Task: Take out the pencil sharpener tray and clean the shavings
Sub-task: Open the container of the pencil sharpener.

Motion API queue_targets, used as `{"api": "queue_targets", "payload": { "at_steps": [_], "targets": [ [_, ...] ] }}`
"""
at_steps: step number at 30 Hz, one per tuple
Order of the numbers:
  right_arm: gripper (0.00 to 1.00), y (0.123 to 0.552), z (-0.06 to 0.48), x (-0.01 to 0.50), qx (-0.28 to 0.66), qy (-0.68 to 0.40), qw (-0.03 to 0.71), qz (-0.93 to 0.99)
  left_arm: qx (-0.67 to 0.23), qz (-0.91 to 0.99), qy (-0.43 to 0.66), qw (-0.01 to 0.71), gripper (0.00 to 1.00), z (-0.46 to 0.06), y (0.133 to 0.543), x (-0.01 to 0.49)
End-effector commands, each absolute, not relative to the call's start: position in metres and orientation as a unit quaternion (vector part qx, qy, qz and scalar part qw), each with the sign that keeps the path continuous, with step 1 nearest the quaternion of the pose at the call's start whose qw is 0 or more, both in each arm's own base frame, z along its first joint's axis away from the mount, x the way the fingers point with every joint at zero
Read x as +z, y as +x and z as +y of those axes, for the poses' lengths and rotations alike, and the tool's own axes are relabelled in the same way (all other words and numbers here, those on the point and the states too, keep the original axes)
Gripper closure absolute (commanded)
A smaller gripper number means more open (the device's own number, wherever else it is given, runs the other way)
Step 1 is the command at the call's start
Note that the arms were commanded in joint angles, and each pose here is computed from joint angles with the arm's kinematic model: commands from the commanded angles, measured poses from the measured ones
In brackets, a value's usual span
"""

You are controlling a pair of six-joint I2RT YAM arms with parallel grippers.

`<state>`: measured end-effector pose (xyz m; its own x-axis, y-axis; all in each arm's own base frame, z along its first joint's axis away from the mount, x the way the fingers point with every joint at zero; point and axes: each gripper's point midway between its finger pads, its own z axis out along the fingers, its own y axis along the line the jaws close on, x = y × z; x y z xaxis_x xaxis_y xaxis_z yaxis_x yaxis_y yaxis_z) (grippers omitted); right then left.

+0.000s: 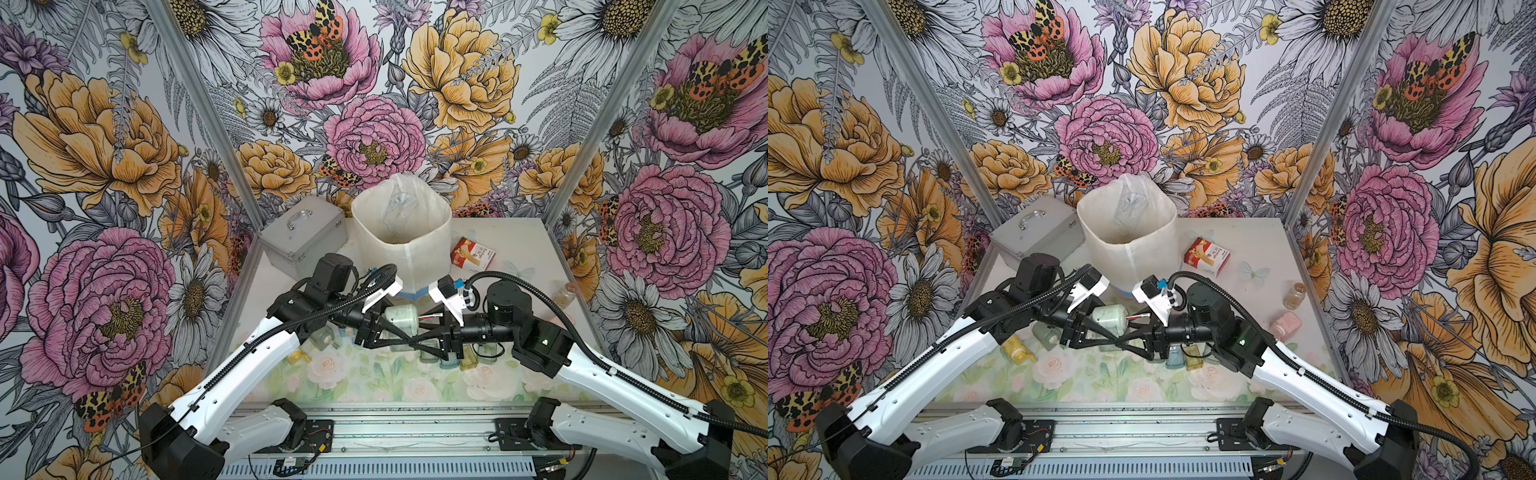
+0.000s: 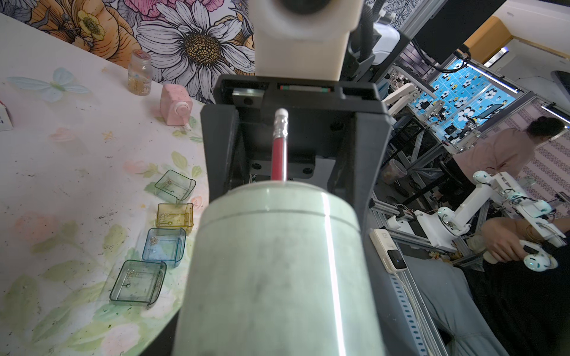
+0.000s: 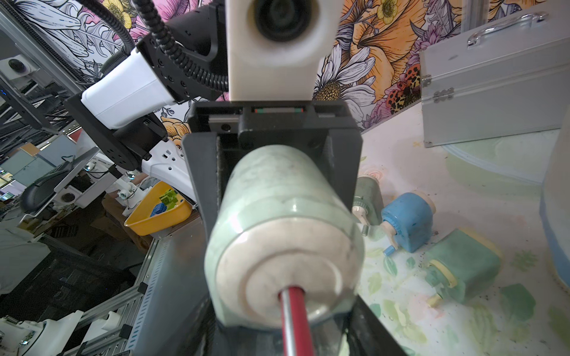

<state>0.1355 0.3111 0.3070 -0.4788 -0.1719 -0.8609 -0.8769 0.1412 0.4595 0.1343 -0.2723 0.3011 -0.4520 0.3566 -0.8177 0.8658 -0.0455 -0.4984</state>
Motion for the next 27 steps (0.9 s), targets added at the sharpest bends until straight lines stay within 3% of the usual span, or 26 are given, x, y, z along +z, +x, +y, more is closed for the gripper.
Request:
{"api": "queue_targets", "payload": {
  "at_steps": [1, 13, 20, 27],
  "targets": [
    [0.43, 0.116, 0.305, 0.322, 0.549, -0.405, 0.321, 0.657, -0.560, 0.606, 0.491, 0.279, 1.00, -0.267, 0.131, 0.336],
    [0.34, 0.106, 0.298, 0.328, 0.550, -0.423, 0.308, 0.651, -0.561, 0.607, 0.490, 0.277, 1.00, -0.267, 0.131, 0.335],
    [0.24, 0.112, 0.303, 0.328, 0.545, -0.418, 0.310, 0.658, -0.563, 0.606, 0.490, 0.275, 1.00, -0.267, 0.131, 0.335],
    [0.23, 0.117, 0.306, 0.331, 0.540, -0.419, 0.317, 0.658, -0.564, 0.608, 0.488, 0.270, 1.00, -0.268, 0.131, 0.333]
  ]
}}
